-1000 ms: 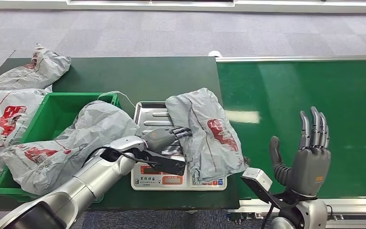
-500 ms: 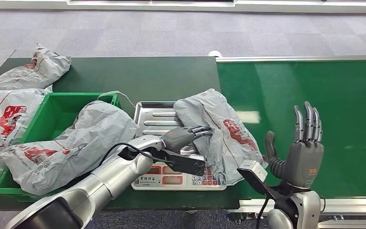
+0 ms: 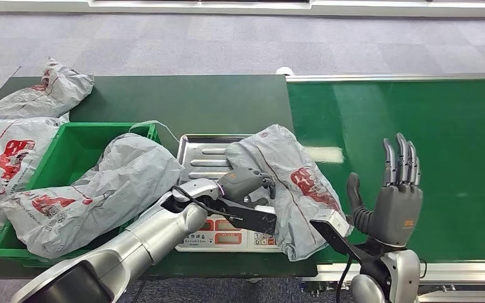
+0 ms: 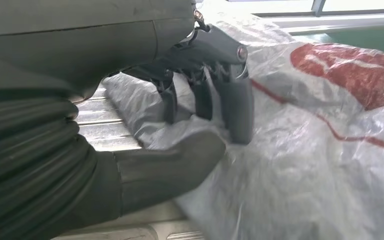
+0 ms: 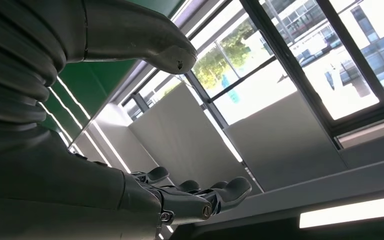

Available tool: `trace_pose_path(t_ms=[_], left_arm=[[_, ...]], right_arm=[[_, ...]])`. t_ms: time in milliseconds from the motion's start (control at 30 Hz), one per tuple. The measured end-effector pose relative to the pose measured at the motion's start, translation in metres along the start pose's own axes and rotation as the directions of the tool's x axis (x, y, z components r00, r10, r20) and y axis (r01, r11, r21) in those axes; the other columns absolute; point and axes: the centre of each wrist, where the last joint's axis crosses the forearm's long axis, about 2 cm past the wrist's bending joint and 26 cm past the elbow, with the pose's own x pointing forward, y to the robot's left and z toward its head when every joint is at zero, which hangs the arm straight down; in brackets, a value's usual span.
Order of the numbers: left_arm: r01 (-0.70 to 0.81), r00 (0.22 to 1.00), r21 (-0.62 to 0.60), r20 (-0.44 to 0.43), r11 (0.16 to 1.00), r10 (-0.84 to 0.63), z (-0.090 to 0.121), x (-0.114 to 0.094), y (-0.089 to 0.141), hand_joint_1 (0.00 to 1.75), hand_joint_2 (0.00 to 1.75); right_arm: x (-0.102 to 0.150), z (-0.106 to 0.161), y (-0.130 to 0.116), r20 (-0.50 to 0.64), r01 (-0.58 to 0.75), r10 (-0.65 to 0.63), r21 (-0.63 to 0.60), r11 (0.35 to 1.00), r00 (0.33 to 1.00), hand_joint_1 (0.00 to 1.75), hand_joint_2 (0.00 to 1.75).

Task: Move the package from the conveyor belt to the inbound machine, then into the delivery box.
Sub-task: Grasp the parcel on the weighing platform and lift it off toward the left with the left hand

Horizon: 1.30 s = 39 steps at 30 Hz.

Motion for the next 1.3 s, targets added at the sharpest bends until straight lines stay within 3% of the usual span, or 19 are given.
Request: trace_pose_path(t_ms=[633, 700, 767, 800, 833, 933, 1300], left_arm=[[0.016, 1.0, -0.001, -0.004, 1.0, -0.016, 0.0, 0.001, 0.002, 1.75, 1.75], [0.015, 1.0, 0.003, -0.009, 1.0, -0.015, 0.0, 0.001, 0.003, 1.38, 1.75], [0.016, 1.0, 0.02, -0.017, 1.0, -0.015, 0.0, 0.001, 0.004, 0.55, 1.75], [0.018, 1.0, 0.035, -0.022, 0.999, -0.017, 0.0, 0.001, 0.005, 0.29, 1.75], [0.021, 0.999, 0.051, -0.026, 0.998, -0.02, 0.0, 0.001, 0.007, 0.04, 1.31], [0.035, 0.999, 0.103, -0.031, 0.994, -0.032, -0.001, 0.004, 0.012, 0.0, 0.0], [0.082, 0.996, 0.266, 0.002, 0.961, -0.085, 0.001, 0.014, 0.034, 0.0, 0.0]], right_arm=[[0.003, 0.01, -0.004, -0.008, 0.003, -0.003, 0.008, 1.0, 1.0, 0.0, 1.75], [0.003, 0.012, -0.005, -0.008, 0.006, -0.006, 0.007, 1.0, 1.0, 0.0, 1.75], [0.004, 0.013, -0.007, -0.008, 0.007, -0.007, 0.009, 1.0, 1.0, 0.0, 1.75], [0.004, 0.014, -0.007, -0.008, 0.006, -0.006, 0.011, 1.0, 1.0, 0.0, 1.75], [0.004, 0.015, -0.008, -0.008, 0.005, -0.005, 0.013, 1.0, 1.0, 0.0, 1.75], [0.005, 0.017, -0.009, -0.006, 0.0, 0.0, 0.016, 1.0, 1.0, 0.0, 1.75], [0.005, 0.018, -0.009, -0.011, 0.006, -0.005, 0.015, 1.0, 1.0, 0.0, 1.75]])
